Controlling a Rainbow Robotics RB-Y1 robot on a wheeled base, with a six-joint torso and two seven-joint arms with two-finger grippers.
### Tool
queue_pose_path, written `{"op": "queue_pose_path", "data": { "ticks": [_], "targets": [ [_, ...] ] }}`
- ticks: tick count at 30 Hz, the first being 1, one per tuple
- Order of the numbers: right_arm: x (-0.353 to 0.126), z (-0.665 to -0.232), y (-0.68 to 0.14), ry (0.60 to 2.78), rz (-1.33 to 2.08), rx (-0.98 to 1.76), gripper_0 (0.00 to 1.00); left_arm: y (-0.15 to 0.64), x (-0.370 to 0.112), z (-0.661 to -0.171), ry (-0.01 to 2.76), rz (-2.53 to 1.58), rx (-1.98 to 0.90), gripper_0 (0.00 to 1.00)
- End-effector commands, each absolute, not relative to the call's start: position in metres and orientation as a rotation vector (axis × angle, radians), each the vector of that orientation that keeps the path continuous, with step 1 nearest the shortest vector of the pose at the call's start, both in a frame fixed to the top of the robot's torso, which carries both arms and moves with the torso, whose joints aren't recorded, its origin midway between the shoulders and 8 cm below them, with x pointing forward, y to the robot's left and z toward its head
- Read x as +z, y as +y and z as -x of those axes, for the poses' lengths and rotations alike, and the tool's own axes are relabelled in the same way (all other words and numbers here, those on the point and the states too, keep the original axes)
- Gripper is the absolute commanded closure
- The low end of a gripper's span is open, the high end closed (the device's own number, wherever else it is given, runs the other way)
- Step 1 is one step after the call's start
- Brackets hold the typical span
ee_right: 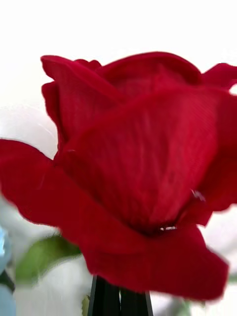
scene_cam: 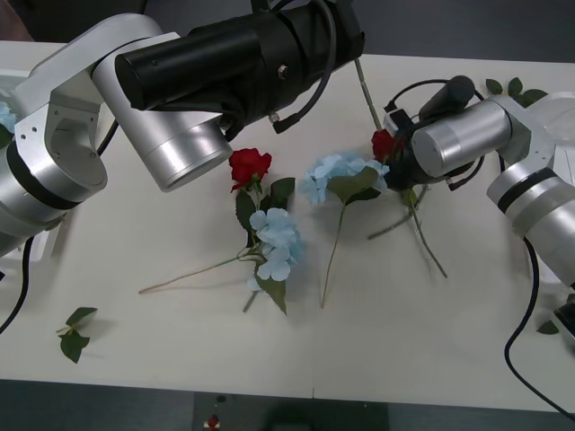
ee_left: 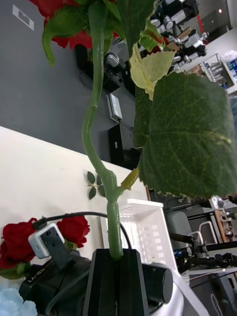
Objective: Put the red flowers into the right box and the blue flowers into the left box
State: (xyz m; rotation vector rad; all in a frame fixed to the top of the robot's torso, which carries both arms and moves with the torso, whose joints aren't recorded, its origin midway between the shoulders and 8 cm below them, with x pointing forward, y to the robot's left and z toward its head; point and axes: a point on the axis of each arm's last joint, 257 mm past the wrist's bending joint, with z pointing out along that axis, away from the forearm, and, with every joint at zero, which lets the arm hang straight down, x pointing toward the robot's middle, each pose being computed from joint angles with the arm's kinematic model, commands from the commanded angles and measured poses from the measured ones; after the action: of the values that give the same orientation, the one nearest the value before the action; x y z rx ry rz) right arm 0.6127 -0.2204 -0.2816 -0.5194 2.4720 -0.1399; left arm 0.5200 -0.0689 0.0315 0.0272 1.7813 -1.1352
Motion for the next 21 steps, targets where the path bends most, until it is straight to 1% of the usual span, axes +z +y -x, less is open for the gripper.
{"op": "queue_pose_path", "data": {
  "ticks": [1,12,21],
  "targets": [
    [-0.209,-0.626,-0.233,2.399,0.531,-0.168,1.00,-0.073,0.065,-0.508,1.726,-0.057,-1.161,1.00],
    [-0.146,-0.609,-0.278,2.439,0.378,-0.117,1.00,-0.072,0.067,-0.508,1.717,-0.045,-1.157,1.00],
    [-0.110,-0.580,-0.377,2.429,0.087,-0.045,1.00,-0.070,0.069,-0.510,1.710,-0.033,-1.158,1.00]
  ]
}}
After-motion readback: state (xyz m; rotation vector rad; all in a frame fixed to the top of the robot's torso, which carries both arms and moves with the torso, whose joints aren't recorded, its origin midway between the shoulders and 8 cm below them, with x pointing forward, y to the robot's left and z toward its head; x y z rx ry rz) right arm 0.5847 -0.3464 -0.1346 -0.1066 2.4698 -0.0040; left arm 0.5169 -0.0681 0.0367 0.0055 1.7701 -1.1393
